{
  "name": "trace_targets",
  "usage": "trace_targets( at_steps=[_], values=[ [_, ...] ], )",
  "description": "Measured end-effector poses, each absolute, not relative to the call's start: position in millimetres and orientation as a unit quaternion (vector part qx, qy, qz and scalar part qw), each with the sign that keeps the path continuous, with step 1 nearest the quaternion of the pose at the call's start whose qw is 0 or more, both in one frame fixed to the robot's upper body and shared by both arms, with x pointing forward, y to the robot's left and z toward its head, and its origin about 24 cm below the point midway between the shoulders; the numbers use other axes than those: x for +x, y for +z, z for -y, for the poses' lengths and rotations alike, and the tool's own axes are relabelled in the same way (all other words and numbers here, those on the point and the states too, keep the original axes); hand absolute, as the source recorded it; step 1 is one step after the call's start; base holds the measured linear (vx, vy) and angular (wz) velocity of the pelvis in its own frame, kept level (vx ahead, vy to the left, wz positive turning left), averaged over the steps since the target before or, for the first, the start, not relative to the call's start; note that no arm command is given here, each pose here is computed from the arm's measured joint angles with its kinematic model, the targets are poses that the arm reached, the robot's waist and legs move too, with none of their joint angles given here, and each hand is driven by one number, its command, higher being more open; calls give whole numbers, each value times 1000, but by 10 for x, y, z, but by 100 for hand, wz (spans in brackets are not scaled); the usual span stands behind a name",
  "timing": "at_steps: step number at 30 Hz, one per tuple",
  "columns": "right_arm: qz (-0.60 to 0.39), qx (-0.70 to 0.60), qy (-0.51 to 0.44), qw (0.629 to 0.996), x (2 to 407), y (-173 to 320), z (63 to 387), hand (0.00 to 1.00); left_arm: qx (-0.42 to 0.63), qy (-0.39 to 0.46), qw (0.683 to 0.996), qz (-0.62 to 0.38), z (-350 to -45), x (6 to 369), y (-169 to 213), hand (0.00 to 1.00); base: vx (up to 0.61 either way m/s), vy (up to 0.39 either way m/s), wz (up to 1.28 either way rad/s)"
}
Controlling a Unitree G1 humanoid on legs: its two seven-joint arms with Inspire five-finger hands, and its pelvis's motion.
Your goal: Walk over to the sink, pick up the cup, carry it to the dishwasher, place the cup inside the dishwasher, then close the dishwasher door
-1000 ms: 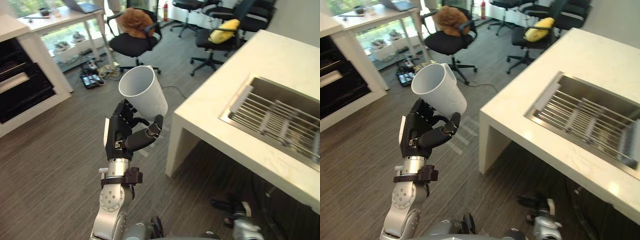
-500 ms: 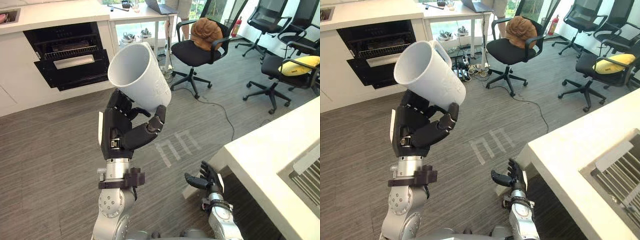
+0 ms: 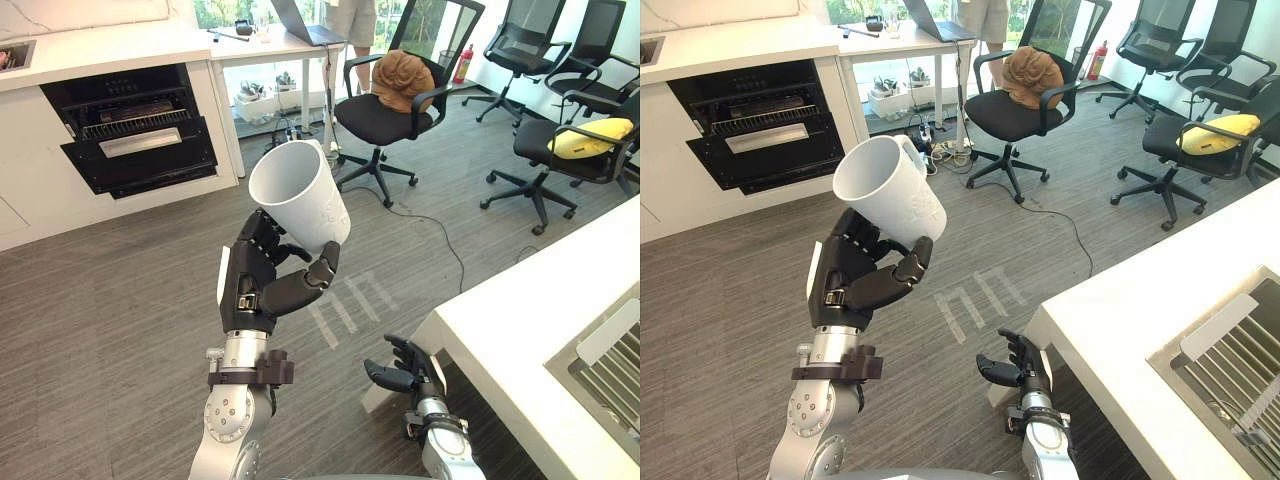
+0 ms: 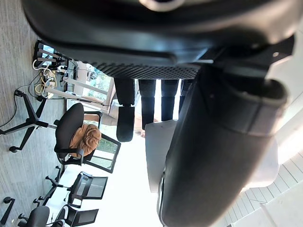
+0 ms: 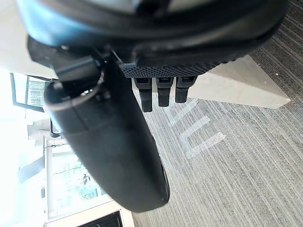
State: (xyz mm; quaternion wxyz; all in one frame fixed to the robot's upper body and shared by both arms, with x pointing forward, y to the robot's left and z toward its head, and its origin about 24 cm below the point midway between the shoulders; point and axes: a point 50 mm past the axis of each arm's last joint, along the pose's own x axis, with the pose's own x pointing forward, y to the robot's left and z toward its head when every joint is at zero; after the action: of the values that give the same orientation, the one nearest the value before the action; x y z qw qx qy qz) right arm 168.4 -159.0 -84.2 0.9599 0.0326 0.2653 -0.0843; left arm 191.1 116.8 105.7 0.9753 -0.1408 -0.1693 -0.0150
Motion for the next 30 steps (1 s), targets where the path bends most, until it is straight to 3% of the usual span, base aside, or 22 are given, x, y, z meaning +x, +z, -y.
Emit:
trace_targets(
  at_steps=[10,21,30],
  values=[
    [-262,46,-91,960,1699,-828,1577,90,-139,-11,978,158,-1186,1877,1011,30,-11,-55,18],
    [-171,42,-10,984,2110,-479,1270,90,-134,-7,979,153,-1216,1860,986,30,-47,-34,-7],
    [-153,30,6,988,2169,-404,1232,90,-133,-1,979,155,-1242,1865,991,30,28,3,0]
  ],
)
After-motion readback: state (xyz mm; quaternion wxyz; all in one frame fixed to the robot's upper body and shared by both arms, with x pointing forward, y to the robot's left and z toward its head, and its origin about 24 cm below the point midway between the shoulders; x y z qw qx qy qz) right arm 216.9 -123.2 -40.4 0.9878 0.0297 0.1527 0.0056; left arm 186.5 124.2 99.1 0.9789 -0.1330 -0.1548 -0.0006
